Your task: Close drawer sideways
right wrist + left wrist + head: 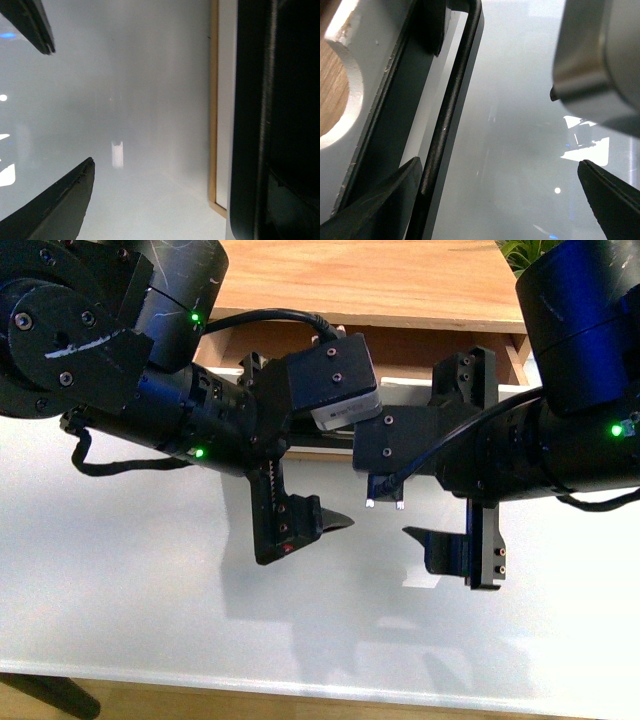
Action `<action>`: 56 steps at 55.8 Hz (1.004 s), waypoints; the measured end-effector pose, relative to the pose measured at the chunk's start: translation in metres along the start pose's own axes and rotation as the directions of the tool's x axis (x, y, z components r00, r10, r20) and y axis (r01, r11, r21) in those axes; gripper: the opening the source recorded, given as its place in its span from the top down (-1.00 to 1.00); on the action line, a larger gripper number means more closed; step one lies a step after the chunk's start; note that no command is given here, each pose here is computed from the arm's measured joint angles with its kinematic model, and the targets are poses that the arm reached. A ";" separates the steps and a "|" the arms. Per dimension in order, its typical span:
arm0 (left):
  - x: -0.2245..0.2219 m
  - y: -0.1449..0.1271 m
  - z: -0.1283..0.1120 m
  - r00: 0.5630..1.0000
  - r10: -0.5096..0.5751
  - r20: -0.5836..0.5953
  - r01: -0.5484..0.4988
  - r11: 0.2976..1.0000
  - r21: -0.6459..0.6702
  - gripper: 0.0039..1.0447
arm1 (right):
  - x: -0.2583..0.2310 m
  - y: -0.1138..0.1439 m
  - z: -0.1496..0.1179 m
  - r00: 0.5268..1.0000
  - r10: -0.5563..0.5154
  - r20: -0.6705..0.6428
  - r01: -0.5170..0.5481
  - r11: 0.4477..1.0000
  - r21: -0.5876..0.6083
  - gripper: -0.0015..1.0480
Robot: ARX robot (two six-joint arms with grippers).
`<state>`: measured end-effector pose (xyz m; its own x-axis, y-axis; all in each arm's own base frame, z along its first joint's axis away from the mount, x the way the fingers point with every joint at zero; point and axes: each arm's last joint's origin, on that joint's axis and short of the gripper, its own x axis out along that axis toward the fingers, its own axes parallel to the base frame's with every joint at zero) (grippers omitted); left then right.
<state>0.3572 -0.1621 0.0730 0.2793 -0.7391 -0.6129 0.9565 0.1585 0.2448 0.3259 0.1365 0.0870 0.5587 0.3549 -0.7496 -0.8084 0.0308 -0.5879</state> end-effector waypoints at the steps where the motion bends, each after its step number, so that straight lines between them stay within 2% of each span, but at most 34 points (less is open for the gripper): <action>1: 0.000 0.002 0.000 1.000 0.002 0.001 -0.002 1.000 -0.001 -0.84 | 0.000 -0.002 -0.001 1.000 -0.007 -0.004 0.007 1.000 0.002 -0.83; 38: 0.029 0.069 0.010 0.998 0.065 -0.011 -0.065 0.998 -0.009 -0.84 | 0.037 -0.055 -0.014 0.992 -0.119 -0.039 0.119 0.993 0.004 -0.83; 56: 0.033 0.074 0.010 0.998 0.065 -0.019 -0.065 0.998 -0.022 -0.84 | 0.043 -0.059 -0.017 0.990 -0.134 -0.046 0.135 0.991 0.009 -0.83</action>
<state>0.4358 -0.1810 0.0785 0.3424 -0.7144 -0.6102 0.9379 0.2210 0.2674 0.4002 0.1343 0.0846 0.6700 0.3044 -0.6771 -0.7275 0.0871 -0.6806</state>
